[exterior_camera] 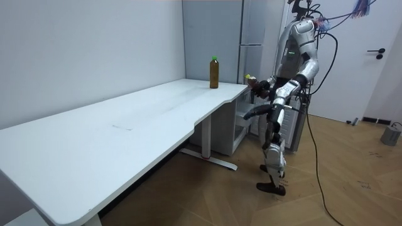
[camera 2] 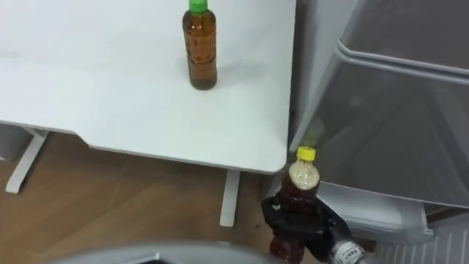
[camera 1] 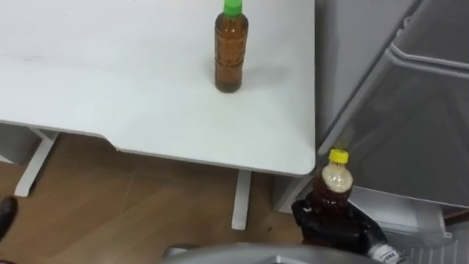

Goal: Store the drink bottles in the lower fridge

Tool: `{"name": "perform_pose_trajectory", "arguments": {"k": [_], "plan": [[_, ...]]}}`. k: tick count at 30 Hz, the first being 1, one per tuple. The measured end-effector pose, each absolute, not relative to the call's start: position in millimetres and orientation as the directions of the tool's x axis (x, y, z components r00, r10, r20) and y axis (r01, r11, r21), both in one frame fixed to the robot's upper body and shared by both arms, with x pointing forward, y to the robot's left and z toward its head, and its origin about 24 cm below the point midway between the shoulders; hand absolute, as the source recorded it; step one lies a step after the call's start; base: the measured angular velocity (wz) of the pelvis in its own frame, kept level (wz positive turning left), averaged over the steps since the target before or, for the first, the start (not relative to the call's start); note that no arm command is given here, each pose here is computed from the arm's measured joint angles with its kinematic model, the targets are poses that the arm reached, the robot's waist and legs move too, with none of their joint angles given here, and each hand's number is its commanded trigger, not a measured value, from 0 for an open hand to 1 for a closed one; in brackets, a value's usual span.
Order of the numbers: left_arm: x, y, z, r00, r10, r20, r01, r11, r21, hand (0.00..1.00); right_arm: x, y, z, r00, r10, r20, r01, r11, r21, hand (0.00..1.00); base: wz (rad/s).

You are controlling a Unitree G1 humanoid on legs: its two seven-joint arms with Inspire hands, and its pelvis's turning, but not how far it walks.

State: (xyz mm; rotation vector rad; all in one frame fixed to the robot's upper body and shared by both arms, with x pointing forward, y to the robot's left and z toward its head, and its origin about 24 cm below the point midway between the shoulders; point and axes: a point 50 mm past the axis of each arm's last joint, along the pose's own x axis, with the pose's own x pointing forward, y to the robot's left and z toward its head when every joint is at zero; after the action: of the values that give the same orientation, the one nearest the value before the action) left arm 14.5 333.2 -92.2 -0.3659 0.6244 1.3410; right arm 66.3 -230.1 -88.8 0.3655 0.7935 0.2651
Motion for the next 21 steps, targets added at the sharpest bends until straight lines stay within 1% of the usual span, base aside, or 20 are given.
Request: {"name": "perform_pose_trajectory", "arguments": {"k": [4,6,7,8,10,14,17,19,21], "plan": [[-14.5,319.8,-114.7,0.043,0.705,-0.708,-0.945,0.259,0.200,0.00,67.6,-235.9,-92.9,0.669,0.336,-0.663,-0.055,0.912,0.406,1.00,-0.20],[-35.3,306.2,-127.5,-0.008,0.636,-0.772,-0.916,0.306,0.261,0.00,68.1,-238.5,-94.7,0.678,0.316,-0.663,-0.016,0.909,0.417,1.00,0.00],[-39.4,302.9,-130.5,-0.020,0.617,-0.787,-0.908,0.317,0.272,0.00,67.7,-238.9,-95.6,0.680,0.312,-0.663,-0.003,0.906,0.422,1.00,-0.03],[-45.8,296.4,-136.3,-0.043,0.581,-0.813,-0.889,0.348,0.296,0.00,66.4,-239.6,-97.4,0.684,0.299,-0.666,0.028,0.901,0.433,1.00,-0.05],[-49.9,287.5,-142.8,-0.053,0.529,-0.847,-0.857,0.411,0.311,0.00,65.9,-240.8,-99.7,0.687,0.282,-0.670,0.067,0.893,0.445,1.00,0.00],[-55.8,276.1,-149.2,-0.042,0.448,-0.893,-0.784,0.539,0.307,0.00,69.1,-244.1,-103.5,0.688,0.240,-0.685,0.120,0.893,0.433,1.00,0.00],[-50.9,271.3,-152.2,-0.006,0.410,-0.912,-0.718,0.633,0.290,0.00,69.0,-247.8,-106.1,0.684,0.204,-0.700,0.162,0.894,0.418,1.00,-0.05],[-48.3,269.5,-153.1,0.010,0.394,-0.919,-0.698,0.661,0.275,0.00,69.5,-250.5,-105.7,0.687,0.181,-0.704,0.181,0.896,0.406,1.00,-0.09],[-40.6,269.4,-154.0,0.035,0.390,-0.920,-0.678,0.685,0.264,0.00,70.4,-255.4,-105.1,0.693,0.127,-0.709,0.233,0.892,0.387,1.00,-0.06]]}}
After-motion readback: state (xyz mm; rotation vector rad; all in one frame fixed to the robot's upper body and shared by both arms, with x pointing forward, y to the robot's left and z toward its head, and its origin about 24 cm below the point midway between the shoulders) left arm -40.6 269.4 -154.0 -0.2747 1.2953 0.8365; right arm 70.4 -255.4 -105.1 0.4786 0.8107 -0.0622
